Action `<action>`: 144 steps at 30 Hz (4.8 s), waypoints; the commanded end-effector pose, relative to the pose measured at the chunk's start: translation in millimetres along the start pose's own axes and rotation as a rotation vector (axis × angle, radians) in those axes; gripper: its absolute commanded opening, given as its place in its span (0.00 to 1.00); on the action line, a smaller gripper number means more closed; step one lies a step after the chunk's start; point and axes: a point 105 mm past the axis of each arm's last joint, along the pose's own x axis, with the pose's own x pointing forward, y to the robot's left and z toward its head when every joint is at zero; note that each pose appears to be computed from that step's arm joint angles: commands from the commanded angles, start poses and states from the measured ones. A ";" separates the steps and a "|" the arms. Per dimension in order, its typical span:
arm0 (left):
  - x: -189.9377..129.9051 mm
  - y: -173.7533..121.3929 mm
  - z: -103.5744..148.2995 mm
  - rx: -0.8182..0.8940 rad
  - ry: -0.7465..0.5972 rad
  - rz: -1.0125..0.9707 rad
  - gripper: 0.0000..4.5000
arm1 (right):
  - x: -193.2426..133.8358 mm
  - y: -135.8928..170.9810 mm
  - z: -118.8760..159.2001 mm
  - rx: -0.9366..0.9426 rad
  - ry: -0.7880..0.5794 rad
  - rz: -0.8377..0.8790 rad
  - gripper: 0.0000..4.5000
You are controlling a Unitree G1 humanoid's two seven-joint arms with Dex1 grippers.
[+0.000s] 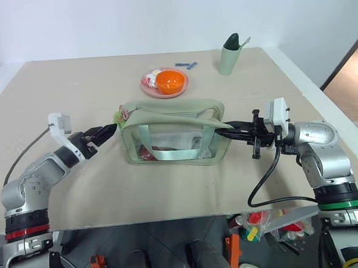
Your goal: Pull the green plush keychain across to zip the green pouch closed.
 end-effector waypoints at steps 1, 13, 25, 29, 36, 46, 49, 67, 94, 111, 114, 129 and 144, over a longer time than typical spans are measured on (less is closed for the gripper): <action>8.7 -4.5 6.4 0.023 -0.021 -0.046 1.00 | -2.1 -2.1 10.0 -0.051 0.000 -0.004 0.03; 35.7 -14.7 10.0 0.034 -0.071 -0.152 0.65 | -2.9 -3.2 9.2 -0.052 0.014 -0.010 0.00; 21.1 -39.0 30.5 0.047 -0.103 -0.237 0.02 | -3.6 -4.0 9.0 -0.051 0.027 -0.011 0.00; 7.1 -60.1 48.4 0.052 -0.120 -0.300 0.02 | -4.5 -4.6 9.3 -0.049 0.030 -0.012 0.00; 2.3 -130.1 110.1 0.143 -0.241 -0.485 0.02 | -6.9 -8.1 9.4 -0.050 0.041 -0.016 0.00; 24.1 -181.8 99.0 0.158 -0.196 -0.662 0.02 | -7.8 -11.2 8.7 -0.055 0.052 -0.021 0.00; 32.6 -176.5 87.3 0.170 -0.156 -0.645 0.02 | -8.0 -11.2 8.6 -0.053 0.054 -0.023 0.00; 83.3 -198.7 34.1 0.319 -0.009 -0.727 0.02 | -11.5 -9.4 7.2 -0.058 0.063 -0.026 0.00; 67.7 -143.8 29.7 0.705 0.205 -0.530 0.95 | -7.3 -7.0 3.4 -0.060 0.054 -0.021 0.00; 4.6 -135.8 37.7 0.784 0.348 -0.597 0.99 | -5.1 -8.9 0.2 -0.061 0.057 -0.006 0.00; -1.7 -122.7 39.2 0.778 0.341 -0.523 0.99 | -5.1 -9.0 -0.2 -0.060 0.058 -0.003 0.00; 3.5 -78.5 26.0 0.651 0.092 -0.265 0.99 | -0.1 -10.3 2.7 -0.072 0.057 0.013 0.00; 19.0 -92.9 8.6 0.552 0.083 -0.363 0.07 | -2.8 -10.7 6.7 -0.044 0.064 0.005 0.00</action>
